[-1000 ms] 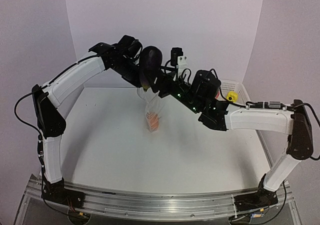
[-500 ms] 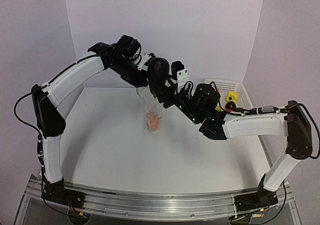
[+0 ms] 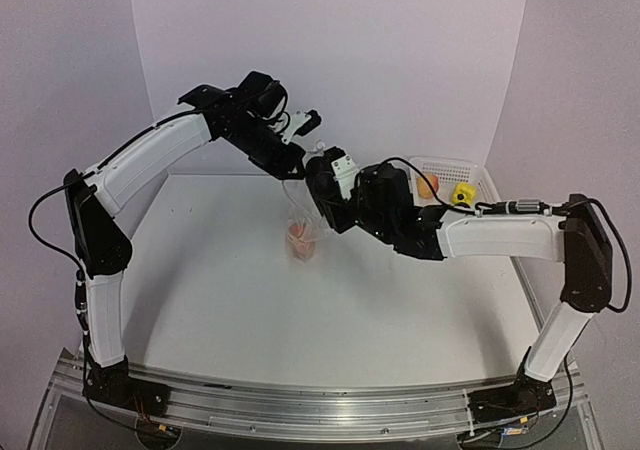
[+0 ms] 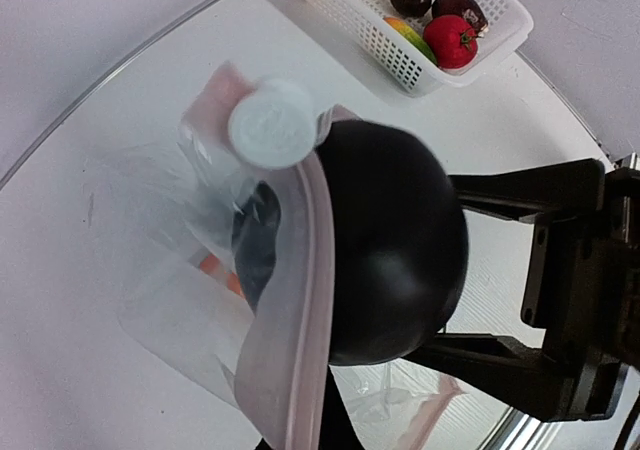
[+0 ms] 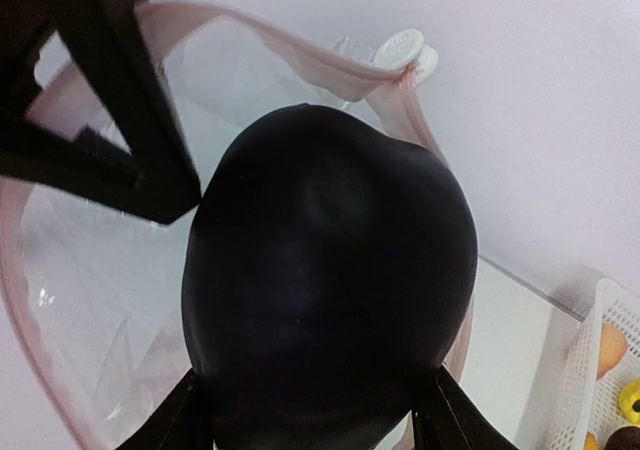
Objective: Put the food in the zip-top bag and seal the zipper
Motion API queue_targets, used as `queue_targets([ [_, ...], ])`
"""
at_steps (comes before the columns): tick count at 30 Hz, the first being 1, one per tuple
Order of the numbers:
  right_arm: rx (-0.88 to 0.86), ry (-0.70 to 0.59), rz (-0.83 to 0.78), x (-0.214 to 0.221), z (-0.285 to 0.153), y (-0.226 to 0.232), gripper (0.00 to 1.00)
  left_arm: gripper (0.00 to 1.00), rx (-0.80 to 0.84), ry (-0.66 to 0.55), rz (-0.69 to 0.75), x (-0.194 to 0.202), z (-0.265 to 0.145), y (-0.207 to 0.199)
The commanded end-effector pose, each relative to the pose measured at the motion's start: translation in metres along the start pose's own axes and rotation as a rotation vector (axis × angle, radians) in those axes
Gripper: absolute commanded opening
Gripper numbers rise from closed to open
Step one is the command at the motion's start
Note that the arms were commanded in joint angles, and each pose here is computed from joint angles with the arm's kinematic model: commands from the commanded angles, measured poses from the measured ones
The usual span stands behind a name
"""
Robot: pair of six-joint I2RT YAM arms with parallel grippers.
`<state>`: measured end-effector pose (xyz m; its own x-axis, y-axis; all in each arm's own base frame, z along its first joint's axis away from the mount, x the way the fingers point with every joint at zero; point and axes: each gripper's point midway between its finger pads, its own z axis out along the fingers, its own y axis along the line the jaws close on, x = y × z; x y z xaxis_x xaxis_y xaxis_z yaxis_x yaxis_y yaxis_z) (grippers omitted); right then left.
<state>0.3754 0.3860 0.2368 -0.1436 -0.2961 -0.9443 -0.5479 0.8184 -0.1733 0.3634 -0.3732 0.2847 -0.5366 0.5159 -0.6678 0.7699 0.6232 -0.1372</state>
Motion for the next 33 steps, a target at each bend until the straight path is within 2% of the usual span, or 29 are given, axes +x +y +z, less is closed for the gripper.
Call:
queue_targets([
  [1,-0.047,0.246,-0.079,0.02,-0.02,0.004,0.28,0.0,0.05,-0.143,0.049,-0.036,-0.035,-0.019],
  [3,-0.061,0.242,-0.058,0.003,-0.025,0.003,0.37,0.0,0.062,-0.124,0.038,-0.03,-0.031,-0.02],
  [7,-0.086,0.167,-0.011,-0.047,-0.032,0.003,0.5,0.0,0.098,-0.114,0.022,-0.028,-0.026,-0.025],
  [10,-0.099,0.182,0.004,-0.06,-0.038,0.002,0.62,0.0,0.111,-0.125,0.017,-0.031,-0.03,-0.026],
  [15,-0.109,0.186,0.014,-0.076,-0.049,-0.001,0.76,0.0,0.135,-0.137,-0.028,-0.033,-0.034,-0.015],
  [22,-0.128,0.205,0.0,-0.085,-0.049,0.001,0.77,0.0,0.164,-0.155,-0.024,-0.038,-0.039,-0.018],
  [26,-0.119,0.177,0.045,-0.099,-0.056,-0.006,0.78,0.0,0.174,-0.149,-0.039,-0.035,-0.04,-0.015],
  [33,-0.115,0.139,0.356,-0.121,-0.079,-0.043,0.76,0.0,0.148,-0.154,-0.088,-0.035,-0.042,0.002],
])
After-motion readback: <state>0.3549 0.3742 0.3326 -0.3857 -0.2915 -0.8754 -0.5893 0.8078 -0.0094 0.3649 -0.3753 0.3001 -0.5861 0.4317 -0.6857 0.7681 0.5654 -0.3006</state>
